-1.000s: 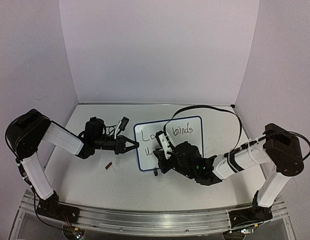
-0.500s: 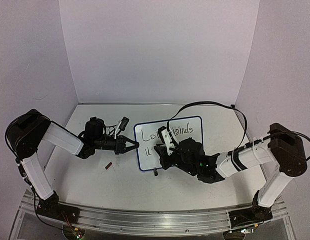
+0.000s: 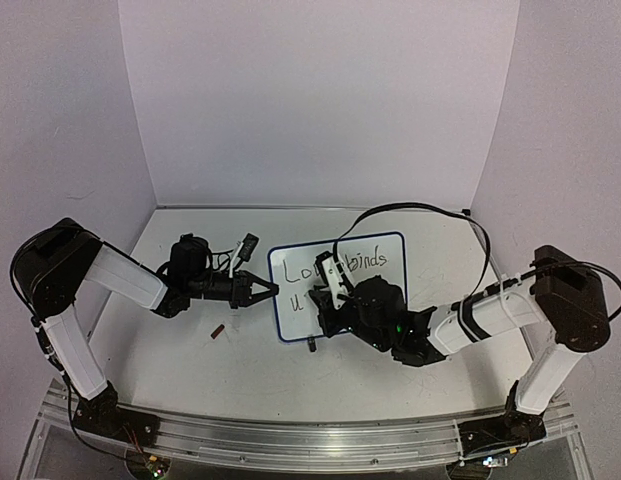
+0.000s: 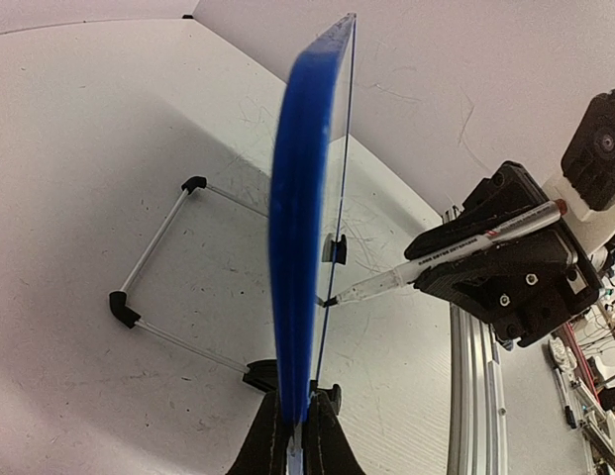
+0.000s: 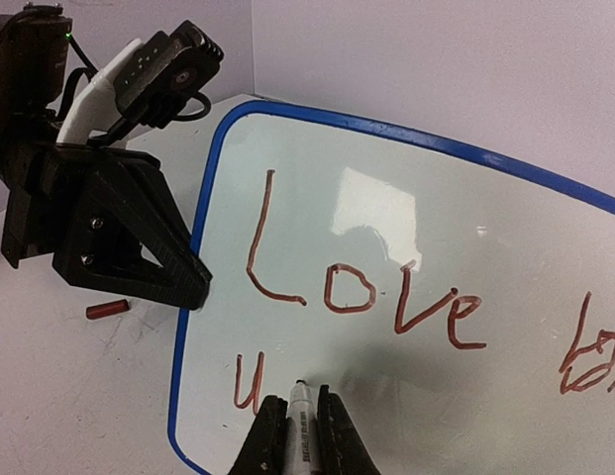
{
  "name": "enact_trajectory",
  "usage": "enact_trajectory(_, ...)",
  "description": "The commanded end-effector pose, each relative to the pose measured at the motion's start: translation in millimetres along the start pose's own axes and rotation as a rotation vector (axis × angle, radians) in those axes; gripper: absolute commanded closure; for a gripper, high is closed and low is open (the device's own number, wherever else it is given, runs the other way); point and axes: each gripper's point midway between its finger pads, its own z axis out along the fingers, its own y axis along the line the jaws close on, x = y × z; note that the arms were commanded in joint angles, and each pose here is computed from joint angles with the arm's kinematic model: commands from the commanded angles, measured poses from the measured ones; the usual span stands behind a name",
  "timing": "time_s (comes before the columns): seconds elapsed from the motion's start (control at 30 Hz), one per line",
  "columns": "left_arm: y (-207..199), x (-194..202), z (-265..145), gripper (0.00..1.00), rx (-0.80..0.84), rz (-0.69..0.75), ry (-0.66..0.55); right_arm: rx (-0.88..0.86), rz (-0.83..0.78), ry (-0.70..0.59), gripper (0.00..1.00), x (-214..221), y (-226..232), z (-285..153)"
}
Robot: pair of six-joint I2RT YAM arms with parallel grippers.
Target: Write a sentence on the whiteboard
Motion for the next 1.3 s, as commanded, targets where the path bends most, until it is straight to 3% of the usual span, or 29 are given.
enact_trajectory(0.0,-8,-16,-3,1.00,-0.001,0.069,-0.045,0.004,0.008,-0.054,1.00,-18,2,9)
enact_trajectory(0.53,-8,-17,-2,1.00,0.000,0.071,-0.046,-0.033,0.022,0.021,1.00,7,6,5)
enact_trajectory(1.27,-8,-16,-3,1.00,-0.003,0.069,-0.047,0.061,0.022,0.027,1.00,10,-15,-7)
